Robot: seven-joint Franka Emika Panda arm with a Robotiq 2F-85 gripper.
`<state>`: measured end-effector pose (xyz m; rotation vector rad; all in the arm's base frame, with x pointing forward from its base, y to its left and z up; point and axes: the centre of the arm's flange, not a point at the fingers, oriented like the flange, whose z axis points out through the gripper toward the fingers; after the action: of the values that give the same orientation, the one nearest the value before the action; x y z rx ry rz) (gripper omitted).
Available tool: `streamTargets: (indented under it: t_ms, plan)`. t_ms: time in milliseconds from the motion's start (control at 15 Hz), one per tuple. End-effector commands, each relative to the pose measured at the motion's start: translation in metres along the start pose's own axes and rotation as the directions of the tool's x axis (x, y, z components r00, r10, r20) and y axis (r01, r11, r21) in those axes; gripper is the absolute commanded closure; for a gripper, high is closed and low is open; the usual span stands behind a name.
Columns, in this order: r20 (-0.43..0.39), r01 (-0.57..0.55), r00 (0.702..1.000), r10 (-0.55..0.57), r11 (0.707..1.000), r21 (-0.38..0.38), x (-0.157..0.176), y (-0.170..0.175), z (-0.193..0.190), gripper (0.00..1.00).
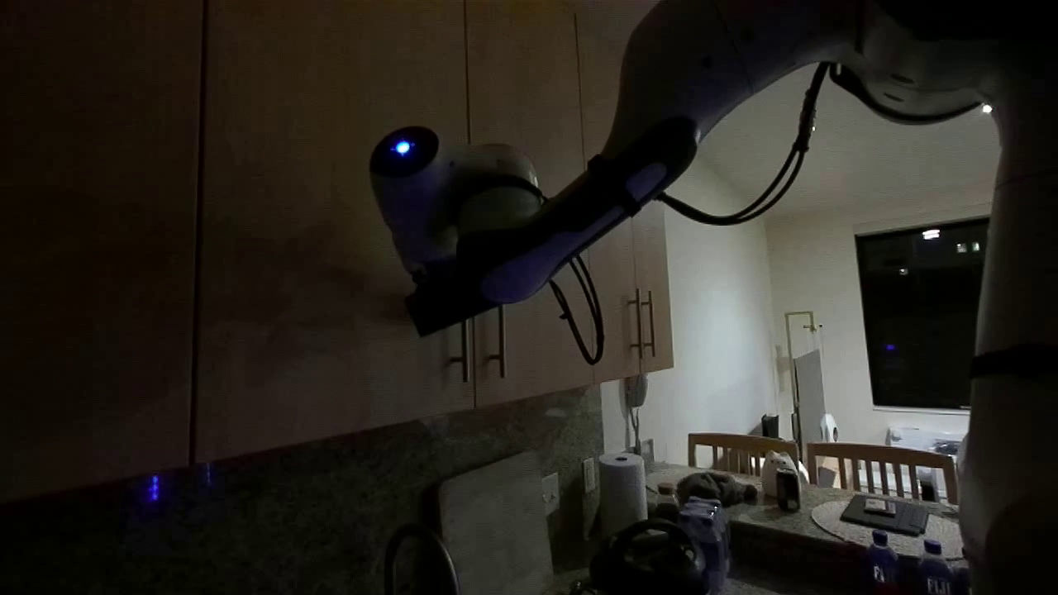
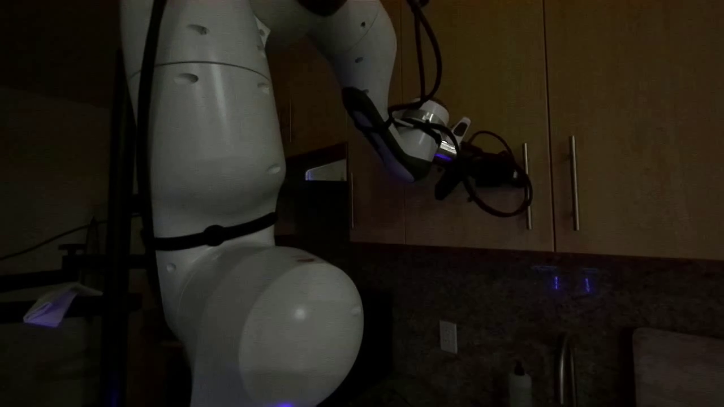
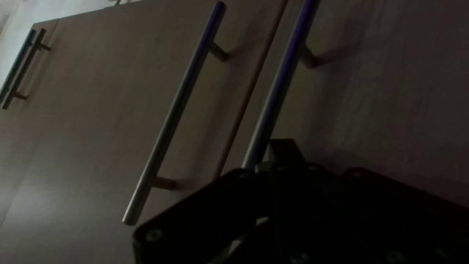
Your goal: Open the cabinet door on the right of the hood of the stove
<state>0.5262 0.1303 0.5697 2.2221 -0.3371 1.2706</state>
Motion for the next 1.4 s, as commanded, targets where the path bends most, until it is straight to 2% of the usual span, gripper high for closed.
streamTargets:
  t_ms: [0,467,667,933,1333]
  plan:
    - [-0.027,-0.007,1.0,0.005,0.999,-0.047,-0.004,-0.015,0.012,1.0]
    - [-0.085,-0.066,0.995,0.05,0.976,-0.207,-0.026,-0.037,0.002,1.0]
    - [-0.104,-0.099,0.992,0.074,0.96,-0.261,-0.018,-0.023,-0.006,1.0]
    - [-0.102,-0.134,0.989,0.109,0.949,-0.286,-0.015,-0.01,-0.007,1.0]
    - [-0.099,-0.132,0.989,0.111,0.962,-0.241,-0.02,-0.015,-0.018,1.0]
